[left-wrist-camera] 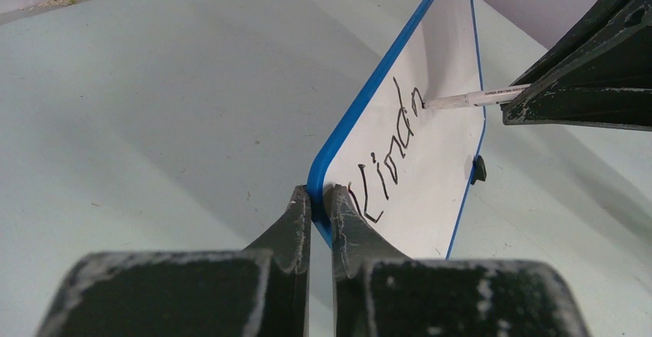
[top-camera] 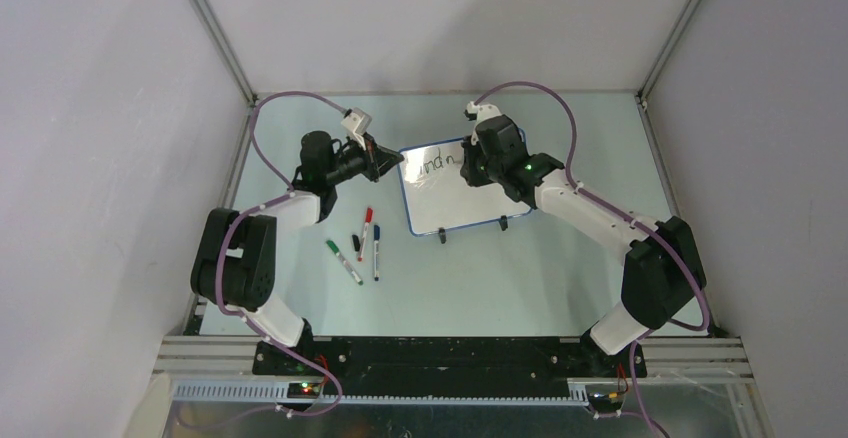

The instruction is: Write a sentence on the whiteboard

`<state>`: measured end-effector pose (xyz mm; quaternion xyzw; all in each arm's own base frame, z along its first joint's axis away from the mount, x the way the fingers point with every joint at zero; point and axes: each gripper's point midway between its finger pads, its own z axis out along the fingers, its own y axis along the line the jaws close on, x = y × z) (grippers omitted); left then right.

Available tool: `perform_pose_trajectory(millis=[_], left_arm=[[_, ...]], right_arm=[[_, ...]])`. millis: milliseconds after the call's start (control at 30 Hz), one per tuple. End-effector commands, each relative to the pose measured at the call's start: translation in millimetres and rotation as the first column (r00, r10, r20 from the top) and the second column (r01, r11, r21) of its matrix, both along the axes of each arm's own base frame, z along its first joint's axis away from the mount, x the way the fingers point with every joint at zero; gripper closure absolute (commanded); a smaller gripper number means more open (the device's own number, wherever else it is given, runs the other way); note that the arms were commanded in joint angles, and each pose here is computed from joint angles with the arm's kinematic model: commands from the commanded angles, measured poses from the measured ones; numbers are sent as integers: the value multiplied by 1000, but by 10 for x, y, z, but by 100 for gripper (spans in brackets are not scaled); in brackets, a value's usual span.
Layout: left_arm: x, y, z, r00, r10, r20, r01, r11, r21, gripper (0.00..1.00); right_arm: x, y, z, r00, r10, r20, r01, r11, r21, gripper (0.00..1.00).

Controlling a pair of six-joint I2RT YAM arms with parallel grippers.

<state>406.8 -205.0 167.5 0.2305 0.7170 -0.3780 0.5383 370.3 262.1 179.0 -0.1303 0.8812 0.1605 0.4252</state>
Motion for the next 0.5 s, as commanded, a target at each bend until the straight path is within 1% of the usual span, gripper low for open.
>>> perform_pose_trajectory(millis=[0,467], left_arm=[[-62,25,-188,1000,10,-12,-9,998,65,100],[-59,23,-187,1000,10,-13,-9,998,66,100]], right_arm=[[134,6,395,994,-17,105,11,998,60,100],[242,-101,390,993,-54,109,47,997,67,100]])
